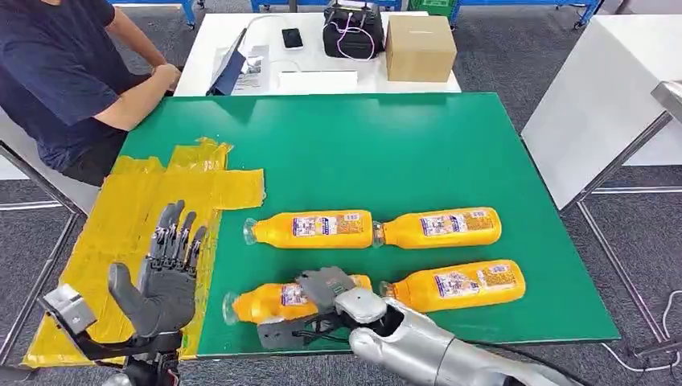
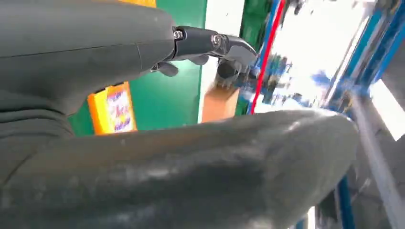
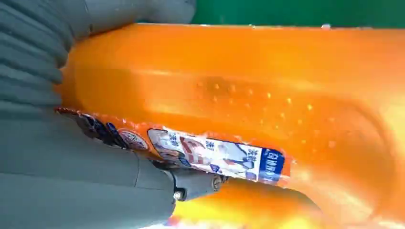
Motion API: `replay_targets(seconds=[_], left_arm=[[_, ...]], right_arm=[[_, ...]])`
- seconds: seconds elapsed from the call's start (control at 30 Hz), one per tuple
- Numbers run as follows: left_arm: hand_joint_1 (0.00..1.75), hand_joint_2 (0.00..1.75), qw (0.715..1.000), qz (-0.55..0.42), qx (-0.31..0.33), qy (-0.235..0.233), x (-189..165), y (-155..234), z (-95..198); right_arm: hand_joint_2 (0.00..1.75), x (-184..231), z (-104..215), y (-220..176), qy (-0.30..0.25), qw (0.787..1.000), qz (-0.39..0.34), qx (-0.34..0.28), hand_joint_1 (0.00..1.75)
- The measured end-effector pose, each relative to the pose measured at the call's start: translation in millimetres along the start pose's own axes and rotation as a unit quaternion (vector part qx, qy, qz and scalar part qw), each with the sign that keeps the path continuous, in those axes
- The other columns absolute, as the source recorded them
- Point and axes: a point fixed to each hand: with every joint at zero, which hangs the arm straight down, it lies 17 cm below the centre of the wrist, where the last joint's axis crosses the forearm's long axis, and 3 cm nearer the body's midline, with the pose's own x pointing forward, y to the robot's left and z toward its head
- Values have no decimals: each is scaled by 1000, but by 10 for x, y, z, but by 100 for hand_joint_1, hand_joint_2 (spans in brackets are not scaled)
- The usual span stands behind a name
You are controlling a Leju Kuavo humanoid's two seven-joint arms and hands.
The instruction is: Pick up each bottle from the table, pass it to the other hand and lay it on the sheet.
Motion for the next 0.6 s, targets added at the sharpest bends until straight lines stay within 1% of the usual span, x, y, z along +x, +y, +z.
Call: replay_targets(seconds=[0.07,0.1,0.2,0.3,0.37,0.4,0.5,0.6], left_arm=[[0,0,999,-18,43,-17,108,208,78],[0,175,997,-26,62,-22,155,306,128],[0,175,992,-47,108,-36,298,529,253],[0,175,988,-60,132,-48,397,631,310],[0,175,987,-63,141,-53,436,663,331],[0,175,987,-56,140,-47,422,658,335],[0,175,993,-16,114,-17,320,561,327],[0,175,997,38,60,16,212,338,341]], right_arm=[[175,50,101,-175,-26,992,-102,-68,175],[175,78,201,-302,-42,982,-149,-107,175],[175,131,572,-521,-77,945,-262,-180,175],[175,160,889,-753,-105,914,-318,-228,175],[175,155,1082,-912,-125,894,-343,-258,175],[175,161,1184,-1014,-138,884,-353,-275,175],[175,180,1382,-1168,-161,864,-371,-299,175],[175,234,1469,-1216,-178,860,-376,-297,175]])
